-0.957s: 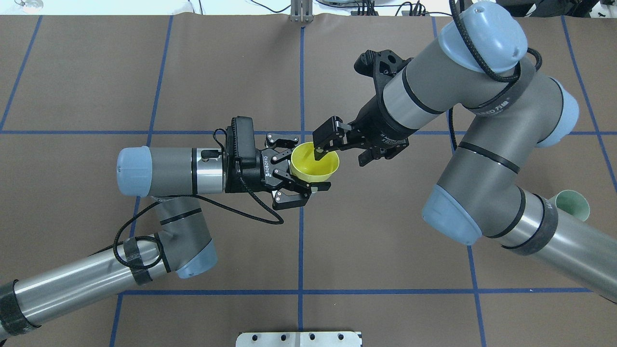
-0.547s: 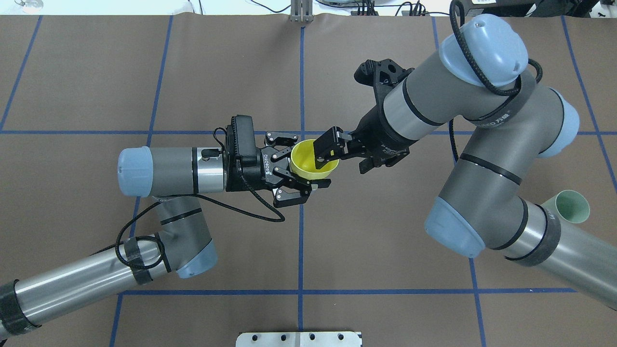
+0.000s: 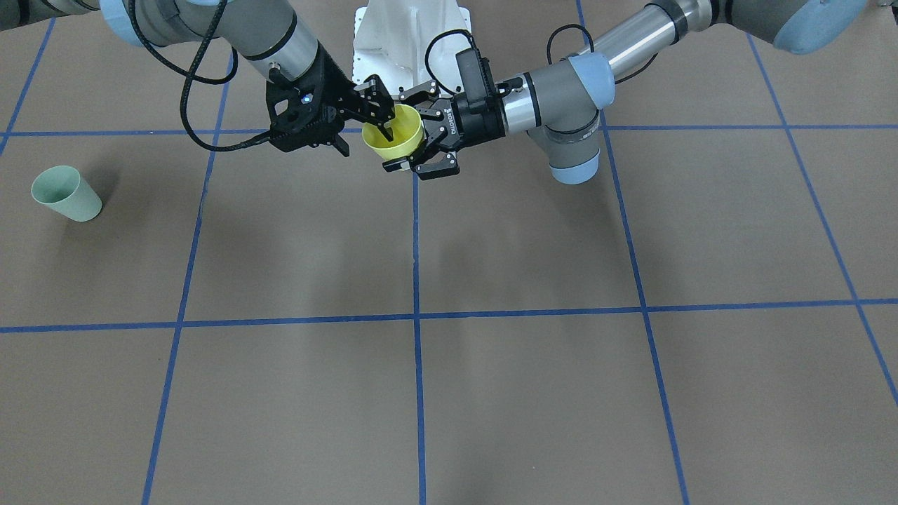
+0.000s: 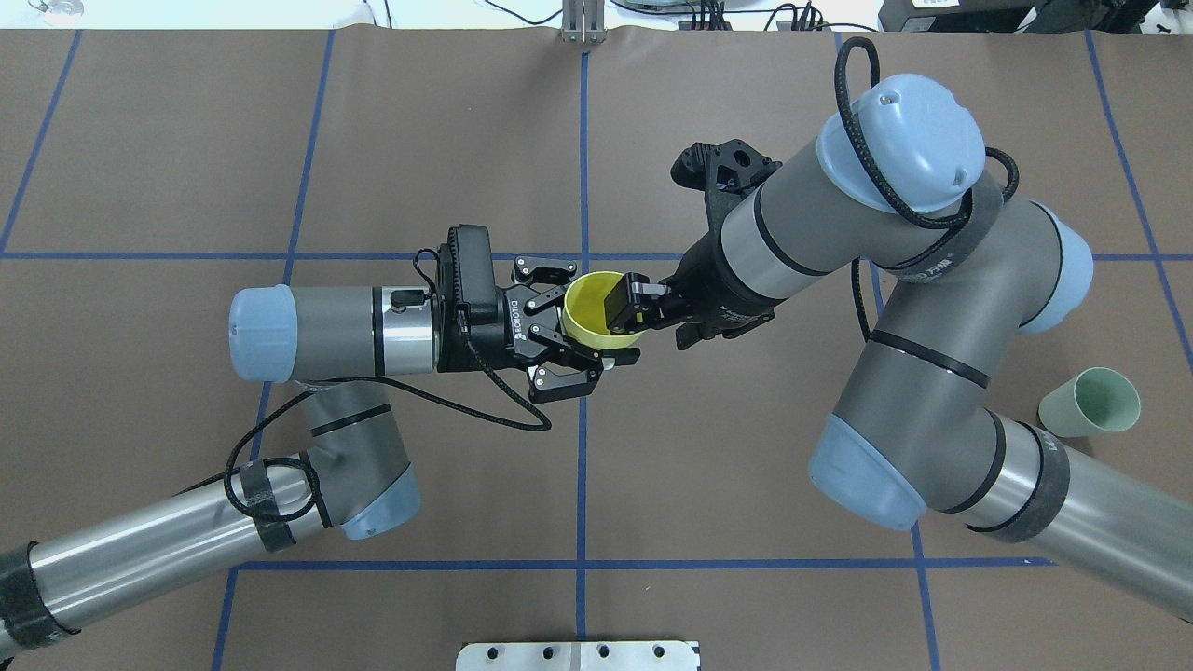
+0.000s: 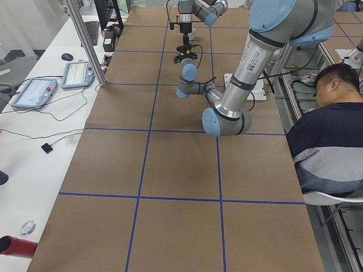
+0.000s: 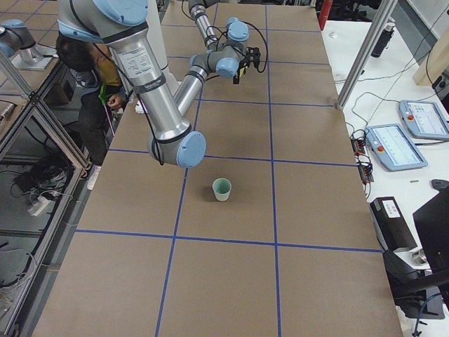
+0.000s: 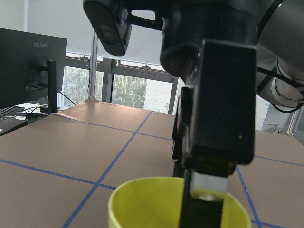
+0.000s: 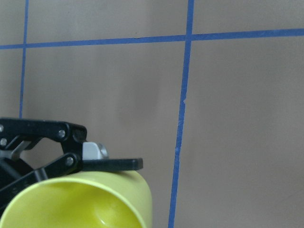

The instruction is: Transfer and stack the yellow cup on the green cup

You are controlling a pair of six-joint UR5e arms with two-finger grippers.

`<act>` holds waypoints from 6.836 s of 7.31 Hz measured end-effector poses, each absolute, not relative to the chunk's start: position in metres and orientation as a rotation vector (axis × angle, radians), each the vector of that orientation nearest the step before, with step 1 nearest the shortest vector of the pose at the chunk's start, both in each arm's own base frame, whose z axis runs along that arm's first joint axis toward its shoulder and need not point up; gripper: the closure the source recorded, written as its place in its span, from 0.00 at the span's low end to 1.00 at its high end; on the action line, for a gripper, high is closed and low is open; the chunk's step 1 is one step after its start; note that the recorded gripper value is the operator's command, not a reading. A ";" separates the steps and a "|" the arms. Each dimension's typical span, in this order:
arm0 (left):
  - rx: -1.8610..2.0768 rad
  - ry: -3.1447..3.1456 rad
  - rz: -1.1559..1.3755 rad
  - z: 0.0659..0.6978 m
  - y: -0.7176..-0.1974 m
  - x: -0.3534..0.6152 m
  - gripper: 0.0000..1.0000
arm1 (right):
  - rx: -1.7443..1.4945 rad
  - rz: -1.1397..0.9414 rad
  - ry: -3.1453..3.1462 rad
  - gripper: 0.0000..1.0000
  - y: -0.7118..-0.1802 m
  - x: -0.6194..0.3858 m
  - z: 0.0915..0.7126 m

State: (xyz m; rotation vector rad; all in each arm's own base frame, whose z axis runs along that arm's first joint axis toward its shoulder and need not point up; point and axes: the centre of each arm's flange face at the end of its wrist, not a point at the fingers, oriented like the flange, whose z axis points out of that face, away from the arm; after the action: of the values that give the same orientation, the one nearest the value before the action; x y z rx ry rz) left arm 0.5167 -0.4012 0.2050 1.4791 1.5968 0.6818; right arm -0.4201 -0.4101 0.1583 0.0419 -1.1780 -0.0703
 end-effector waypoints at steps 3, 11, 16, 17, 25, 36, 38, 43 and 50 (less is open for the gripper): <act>1.474 1.611 0.688 0.210 -0.395 0.522 0.09 | 0.055 -0.076 -1.201 1.00 -0.409 -0.410 0.146; 1.486 1.626 0.631 0.221 -0.387 0.531 0.00 | 0.077 0.072 -1.132 1.00 -0.460 -0.352 0.179; 1.444 1.519 0.546 0.223 -0.421 0.522 0.00 | 0.219 0.172 -1.023 1.00 -0.532 -0.236 0.241; 1.416 1.467 0.540 0.225 -0.436 0.518 0.00 | 0.249 0.145 -0.971 1.00 -0.542 -0.210 0.272; 0.829 1.041 0.475 0.338 -0.639 0.291 0.00 | 0.277 0.000 -0.804 1.00 -0.506 -0.039 0.453; 0.183 0.670 0.092 0.693 -0.518 -0.034 0.00 | 0.357 0.013 -0.878 1.00 -0.441 -0.025 0.490; 0.062 0.669 0.045 0.698 -0.495 -0.038 0.00 | 0.357 0.011 -0.879 1.00 -0.441 -0.025 0.489; 0.091 0.750 0.055 0.627 -0.422 -0.040 0.00 | 0.318 0.005 -0.936 1.00 -0.432 -0.046 0.489; 0.106 0.758 0.058 0.619 -0.424 -0.039 0.00 | 0.374 0.004 -0.920 1.00 -0.333 -0.041 0.554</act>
State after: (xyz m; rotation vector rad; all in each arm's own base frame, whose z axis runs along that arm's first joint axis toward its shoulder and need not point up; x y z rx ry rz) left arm -0.0390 -0.4243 0.6190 0.1062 0.7580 0.0583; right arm -0.0412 -0.3329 0.5543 0.3742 -0.9202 0.0039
